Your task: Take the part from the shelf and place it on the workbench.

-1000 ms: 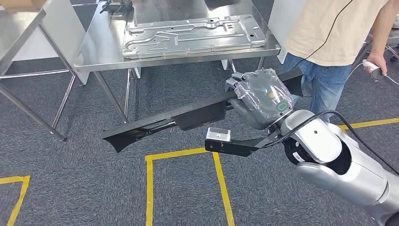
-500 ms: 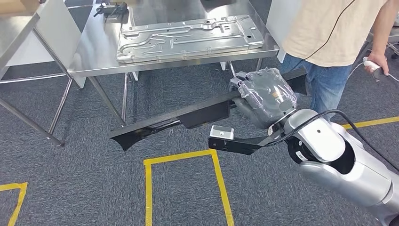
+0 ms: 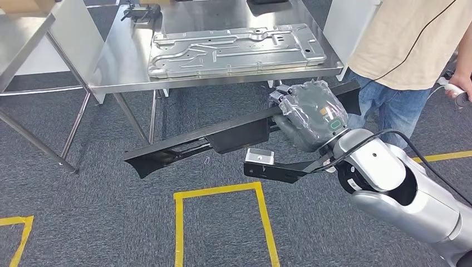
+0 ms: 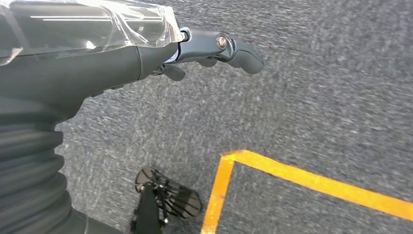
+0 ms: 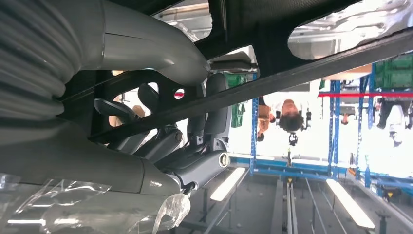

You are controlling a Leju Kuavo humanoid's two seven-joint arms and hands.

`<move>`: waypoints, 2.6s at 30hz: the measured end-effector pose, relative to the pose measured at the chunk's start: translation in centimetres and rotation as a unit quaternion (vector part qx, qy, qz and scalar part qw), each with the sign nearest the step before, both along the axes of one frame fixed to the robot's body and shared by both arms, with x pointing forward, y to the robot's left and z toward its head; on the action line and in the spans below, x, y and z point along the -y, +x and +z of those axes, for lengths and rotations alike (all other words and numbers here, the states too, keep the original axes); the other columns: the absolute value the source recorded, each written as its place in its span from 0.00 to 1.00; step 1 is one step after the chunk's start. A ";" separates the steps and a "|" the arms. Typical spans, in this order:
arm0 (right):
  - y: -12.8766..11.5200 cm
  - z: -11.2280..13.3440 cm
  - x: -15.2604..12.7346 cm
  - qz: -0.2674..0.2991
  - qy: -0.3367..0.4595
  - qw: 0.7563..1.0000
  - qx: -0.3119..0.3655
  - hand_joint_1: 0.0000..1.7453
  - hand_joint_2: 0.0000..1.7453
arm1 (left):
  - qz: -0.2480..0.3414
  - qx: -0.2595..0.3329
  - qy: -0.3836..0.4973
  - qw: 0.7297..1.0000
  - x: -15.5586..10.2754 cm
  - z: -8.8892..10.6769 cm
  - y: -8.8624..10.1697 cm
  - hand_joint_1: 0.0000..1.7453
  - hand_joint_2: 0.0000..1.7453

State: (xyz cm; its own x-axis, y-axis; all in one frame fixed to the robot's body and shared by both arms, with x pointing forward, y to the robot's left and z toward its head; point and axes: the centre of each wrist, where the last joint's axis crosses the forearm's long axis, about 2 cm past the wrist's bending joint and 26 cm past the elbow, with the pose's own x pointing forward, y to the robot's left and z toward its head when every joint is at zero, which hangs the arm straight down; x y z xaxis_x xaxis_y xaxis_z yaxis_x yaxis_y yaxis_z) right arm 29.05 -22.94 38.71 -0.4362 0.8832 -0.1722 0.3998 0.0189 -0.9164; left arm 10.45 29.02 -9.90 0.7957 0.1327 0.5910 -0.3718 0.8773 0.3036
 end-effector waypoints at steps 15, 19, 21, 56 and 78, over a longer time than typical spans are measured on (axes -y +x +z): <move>-0.2 0.1 0.0 0.000 0.000 1.000 0.001 1.00 1.00 | 0.000 -0.001 -0.001 1.000 0.1 0.0 -0.1 0.00 1.00; -0.2 0.2 0.0 0.001 -0.001 1.000 0.000 1.00 1.00 | 0.000 0.000 -0.001 1.000 0.1 0.0 0.0 0.00 1.00; -0.1 0.4 0.0 0.001 -0.001 1.000 0.001 1.00 1.00 | -0.001 0.000 -0.001 1.000 0.1 0.0 0.0 0.00 1.00; 0.5 2.6 -0.1 -0.022 -0.025 0.999 0.019 1.00 1.00 | -0.014 -0.004 -0.006 1.000 0.1 0.2 0.7 0.00 1.00; 1.5 4.5 -4.7 0.034 -0.016 0.998 0.042 1.00 1.00 | -0.032 -0.005 0.000 0.999 -0.5 0.5 1.9 0.00 1.00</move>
State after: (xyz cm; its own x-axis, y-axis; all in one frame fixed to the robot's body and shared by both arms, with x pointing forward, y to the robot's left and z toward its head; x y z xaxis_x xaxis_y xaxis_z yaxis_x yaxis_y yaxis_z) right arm 30.53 -18.22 43.21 -0.4772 0.8456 -0.2392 0.4745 0.0189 -0.8800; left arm 12.33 29.48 -9.44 0.8079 0.0825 0.5836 -0.3129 0.8991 0.3061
